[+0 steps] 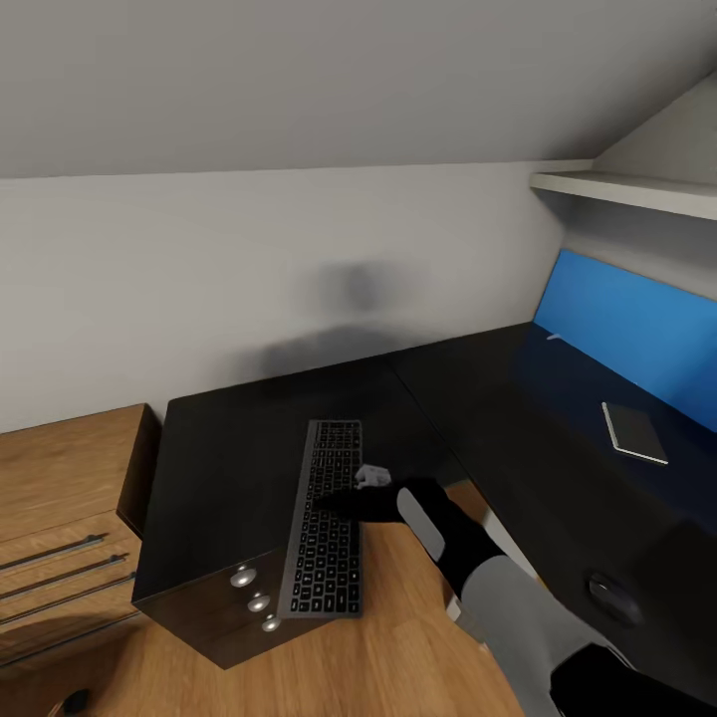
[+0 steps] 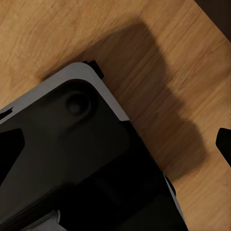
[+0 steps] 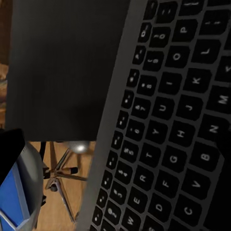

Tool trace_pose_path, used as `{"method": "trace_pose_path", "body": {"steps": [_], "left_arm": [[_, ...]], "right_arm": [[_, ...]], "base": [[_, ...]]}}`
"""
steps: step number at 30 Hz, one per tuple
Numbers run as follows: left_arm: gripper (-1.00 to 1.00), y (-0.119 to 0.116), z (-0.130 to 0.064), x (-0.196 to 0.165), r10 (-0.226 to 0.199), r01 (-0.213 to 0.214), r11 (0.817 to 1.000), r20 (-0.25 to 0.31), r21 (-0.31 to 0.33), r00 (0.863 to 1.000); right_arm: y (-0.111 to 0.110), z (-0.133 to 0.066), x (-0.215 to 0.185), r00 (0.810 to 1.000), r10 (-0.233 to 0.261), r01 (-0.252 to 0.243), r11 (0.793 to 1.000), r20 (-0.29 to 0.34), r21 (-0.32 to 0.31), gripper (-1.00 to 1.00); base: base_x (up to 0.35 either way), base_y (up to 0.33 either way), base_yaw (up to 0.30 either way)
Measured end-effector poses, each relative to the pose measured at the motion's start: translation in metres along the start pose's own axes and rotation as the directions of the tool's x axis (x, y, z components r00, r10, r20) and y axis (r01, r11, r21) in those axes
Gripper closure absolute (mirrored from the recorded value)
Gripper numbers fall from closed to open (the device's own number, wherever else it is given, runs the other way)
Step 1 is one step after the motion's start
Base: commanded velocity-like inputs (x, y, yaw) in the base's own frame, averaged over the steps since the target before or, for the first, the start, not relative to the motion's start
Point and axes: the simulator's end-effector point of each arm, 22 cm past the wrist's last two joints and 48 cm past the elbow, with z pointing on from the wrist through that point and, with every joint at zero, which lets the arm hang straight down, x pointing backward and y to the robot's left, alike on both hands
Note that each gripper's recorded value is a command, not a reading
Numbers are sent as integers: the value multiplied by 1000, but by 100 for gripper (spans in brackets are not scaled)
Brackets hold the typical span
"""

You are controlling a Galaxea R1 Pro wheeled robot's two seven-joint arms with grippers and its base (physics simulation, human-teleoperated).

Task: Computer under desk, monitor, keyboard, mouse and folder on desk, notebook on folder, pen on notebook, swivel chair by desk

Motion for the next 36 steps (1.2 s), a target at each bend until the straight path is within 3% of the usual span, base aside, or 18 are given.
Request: {"method": "trace_pose_path", "body": {"steps": [6,12,15,19,24,25,30,31,32,36], "left_arm": [[-100,-1,0,0,1,-1,1000,0,2,1000],[-100,-7,-1,-2,3,-3,1000,4,18,1000],[-100,-25,-5,-10,3,-4,998,21,56,1000],[-100,-49,-13,-20,1,-6,995,44,104,999],[-100,-70,-21,-31,-17,6,989,77,151,997],[-100,-81,-27,-46,-54,28,983,139,181,989],[-100,-89,-32,-58,-106,67,976,184,208,977],[-100,-94,-34,-56,-206,166,958,158,235,966],[-100,-101,-35,-55,-243,202,946,144,253,959],[-100,-122,-45,-61,-266,214,928,140,305,954]], "right_arm": [[11,-17,-10,996,-34,37,999,77,-31,-100],[16,-59,-35,974,-112,121,992,196,-31,-100],[20,-81,-44,959,-150,157,988,240,-8,-100],[21,-99,-50,947,-176,171,984,268,43,-100],[21,-110,-48,947,-188,173,982,261,82,-100],[27,-117,-48,944,-200,184,979,262,87,-100],[34,-124,-44,940,-209,193,978,269,84,-100],[40,-128,-43,936,-215,201,977,278,79,-100],[46,-133,-44,930,-222,210,975,291,74,-100],[52,-140,-38,926,-226,215,974,304,70,-100]], "base": [[-7,-6,0],[-131,-119,0],[-210,-187,0],[-240,-200,0],[-258,-166,0],[-176,-71,0],[-87,-35,67],[-10,-4,231],[-6,-2,225],[-3,-1,190]]}}
